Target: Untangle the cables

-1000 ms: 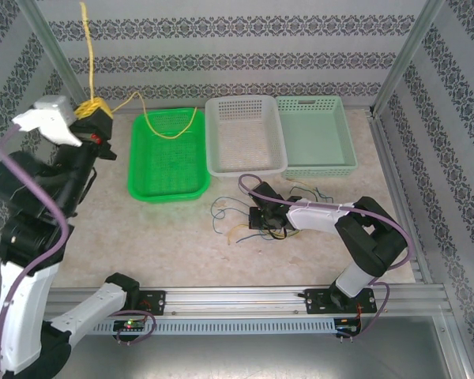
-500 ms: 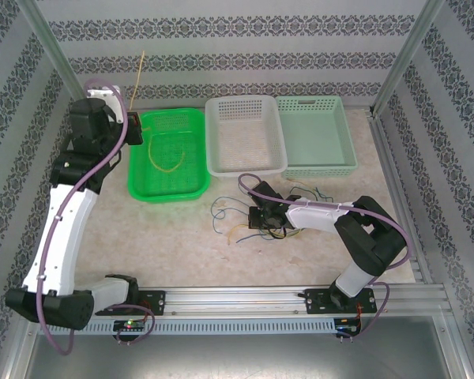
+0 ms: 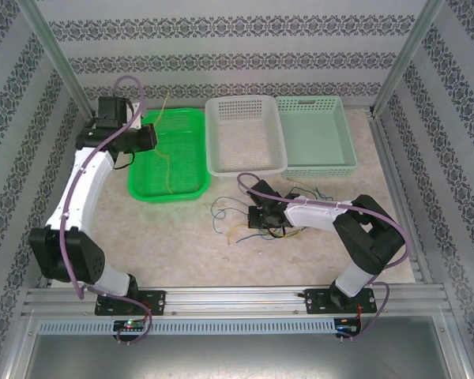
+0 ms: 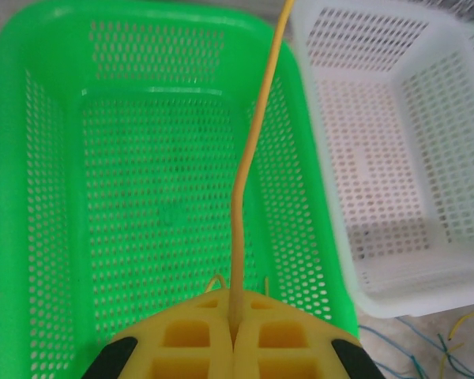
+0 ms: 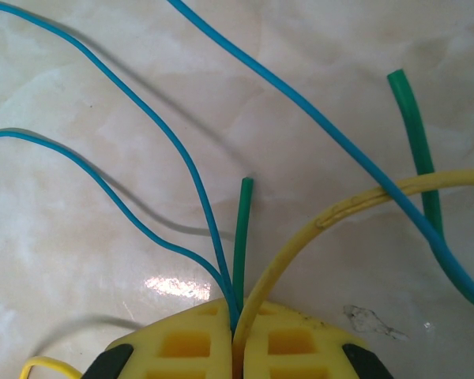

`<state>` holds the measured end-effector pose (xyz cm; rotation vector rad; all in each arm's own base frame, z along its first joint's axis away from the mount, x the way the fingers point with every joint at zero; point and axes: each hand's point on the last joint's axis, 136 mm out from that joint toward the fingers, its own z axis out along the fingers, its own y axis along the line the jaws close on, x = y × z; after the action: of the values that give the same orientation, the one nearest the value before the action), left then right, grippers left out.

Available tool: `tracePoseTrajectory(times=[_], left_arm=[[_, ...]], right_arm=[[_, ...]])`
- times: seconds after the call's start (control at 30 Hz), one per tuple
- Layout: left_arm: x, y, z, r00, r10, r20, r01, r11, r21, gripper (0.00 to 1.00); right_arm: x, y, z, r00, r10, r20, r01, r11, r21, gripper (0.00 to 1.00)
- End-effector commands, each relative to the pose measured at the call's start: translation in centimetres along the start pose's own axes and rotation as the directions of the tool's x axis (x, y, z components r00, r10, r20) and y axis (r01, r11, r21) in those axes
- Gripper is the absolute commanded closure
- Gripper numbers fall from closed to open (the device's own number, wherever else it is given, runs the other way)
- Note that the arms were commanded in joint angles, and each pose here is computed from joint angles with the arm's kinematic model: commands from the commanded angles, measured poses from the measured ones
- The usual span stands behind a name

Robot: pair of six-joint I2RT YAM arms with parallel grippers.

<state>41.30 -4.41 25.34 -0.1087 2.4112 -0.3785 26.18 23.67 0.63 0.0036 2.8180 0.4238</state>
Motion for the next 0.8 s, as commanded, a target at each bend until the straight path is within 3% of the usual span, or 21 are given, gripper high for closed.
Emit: tracePoseTrajectory(times=[0.0,0.13,0.3,0.5,0.6,0.77], left_arm=[[1.0,0.6,0.9,0.997,-0.017,-0.075,0.017,1.0,-0.002,0.99],[2.0,1.2,3.2,0.991,-0.039,-0.131,0.039,0.999,-0.003,0.95],[2.6,1.5,4.4,0.984,-0.072,-0.164,0.072,0.997,-0.007,0.79],[2.8,2.1,3.6,0.985,-0.07,-0.155,0.063,0.997,-0.052,0.3],[2.7,2.4,2.6,0.989,-0.064,-0.134,0.053,0.995,-0.082,0.0],[1.8,1.7,0.3,0.998,-0.043,-0.052,0.039,0.996,-0.079,0.0]], right_arm=[[1.7,-1.4,3.6,0.999,-0.015,-0.05,0.017,0.999,0.034,0.92],[0.7,0.1,2.5,0.997,-0.075,0.001,0.075,0.997,0.028,0.87],[0.0,1.4,1.0,0.995,-0.096,0.029,0.096,0.995,0.007,0.8],[-1.1,2.3,-0.9,0.993,-0.096,0.07,0.097,0.995,-0.012,0.68],[-1.7,2.8,-2.1,0.991,-0.103,0.089,0.105,0.994,-0.021,0.6],[-2.6,2.9,-4.3,0.985,-0.102,0.142,0.107,0.994,-0.021,0.55]])
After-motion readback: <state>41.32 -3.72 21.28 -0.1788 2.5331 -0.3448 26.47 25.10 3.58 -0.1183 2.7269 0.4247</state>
